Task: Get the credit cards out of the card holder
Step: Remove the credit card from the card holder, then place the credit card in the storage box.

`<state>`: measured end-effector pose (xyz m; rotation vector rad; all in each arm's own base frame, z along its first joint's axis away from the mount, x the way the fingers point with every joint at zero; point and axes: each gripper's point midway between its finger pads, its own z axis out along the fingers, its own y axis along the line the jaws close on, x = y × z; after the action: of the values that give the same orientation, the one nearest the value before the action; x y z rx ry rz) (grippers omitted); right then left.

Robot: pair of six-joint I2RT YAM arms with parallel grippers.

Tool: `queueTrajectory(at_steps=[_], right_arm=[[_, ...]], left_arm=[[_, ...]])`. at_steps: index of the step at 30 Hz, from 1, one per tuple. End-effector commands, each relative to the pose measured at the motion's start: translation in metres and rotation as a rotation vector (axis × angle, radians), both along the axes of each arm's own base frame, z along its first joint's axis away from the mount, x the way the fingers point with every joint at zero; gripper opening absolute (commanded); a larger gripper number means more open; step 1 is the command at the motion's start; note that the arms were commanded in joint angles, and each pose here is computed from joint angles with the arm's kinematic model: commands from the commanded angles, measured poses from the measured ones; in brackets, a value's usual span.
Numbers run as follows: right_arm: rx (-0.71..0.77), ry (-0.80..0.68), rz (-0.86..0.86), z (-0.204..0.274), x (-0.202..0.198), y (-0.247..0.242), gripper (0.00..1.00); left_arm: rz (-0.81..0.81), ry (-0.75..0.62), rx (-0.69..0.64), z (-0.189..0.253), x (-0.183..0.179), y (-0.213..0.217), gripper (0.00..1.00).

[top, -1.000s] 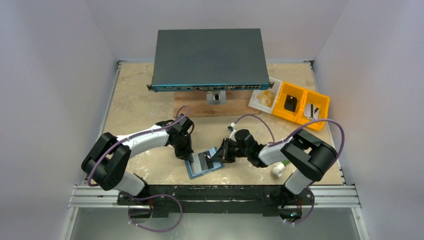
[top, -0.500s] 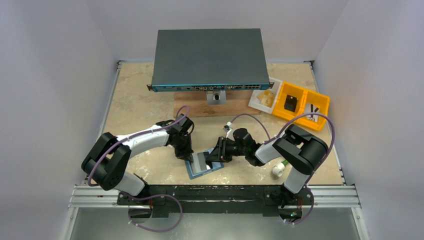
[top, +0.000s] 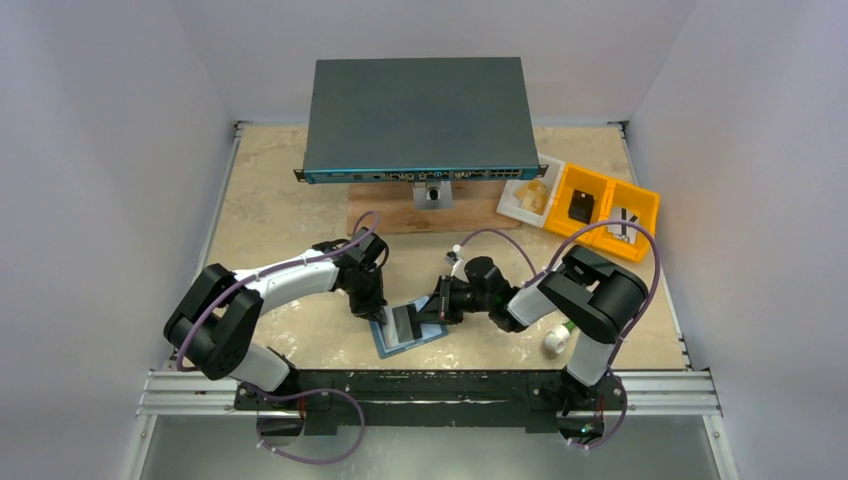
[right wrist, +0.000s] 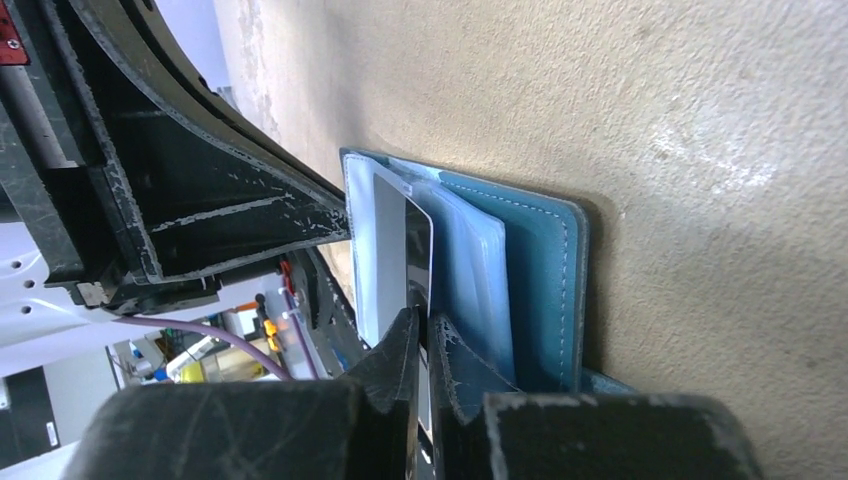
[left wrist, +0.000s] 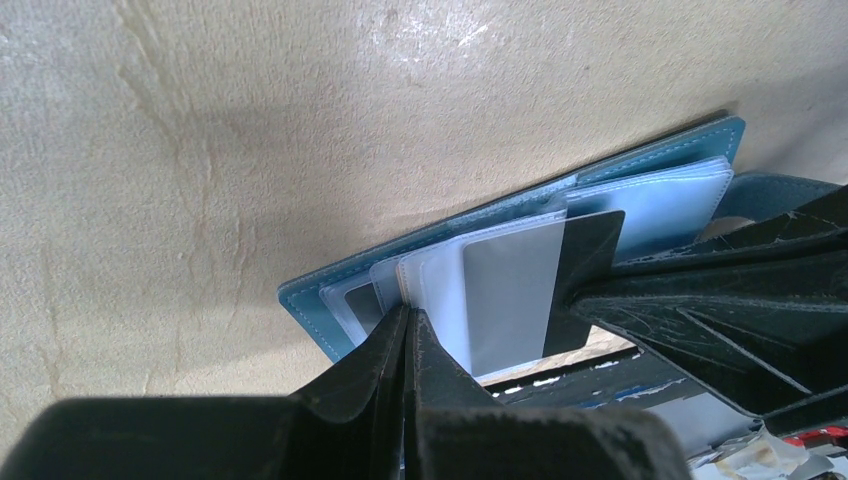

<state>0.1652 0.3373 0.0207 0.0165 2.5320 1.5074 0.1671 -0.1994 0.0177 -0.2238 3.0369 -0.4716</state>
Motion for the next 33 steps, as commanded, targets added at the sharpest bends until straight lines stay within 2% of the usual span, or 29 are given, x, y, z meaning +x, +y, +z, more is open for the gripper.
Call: queueTrajectory(at_steps=[1, 12, 18, 29, 33], right_arm=[[-0.043, -0.013, -0.014, -0.003, -0.001, -0.009, 0.00], [-0.169, -0.089, -0.113, 0.003, 0.015, -0.045, 0.00], [-0.190, -0.138, -0.137, 0.019, 0.020, -0.052, 0.00], [-0.190, -0.172, -0.151, 0.046, 0.025, -0.053, 0.00], [-0.190, -0.185, -0.159, 0.054, 0.026, -0.054, 0.00]], left_arm=[[-0.004, 0.003, 0.167, -0.023, -0.004, 0.034, 0.00], [-0.007, 0.001, 0.172, -0.023, -0.006, 0.036, 0.00], [-0.011, -0.021, 0.134, -0.019, -0.003, 0.030, 0.00], [-0.018, -0.124, 0.032, 0.021, 0.013, 0.013, 0.00], [-0.030, -0.171, -0.007, 0.042, 0.018, 0.006, 0.07]])
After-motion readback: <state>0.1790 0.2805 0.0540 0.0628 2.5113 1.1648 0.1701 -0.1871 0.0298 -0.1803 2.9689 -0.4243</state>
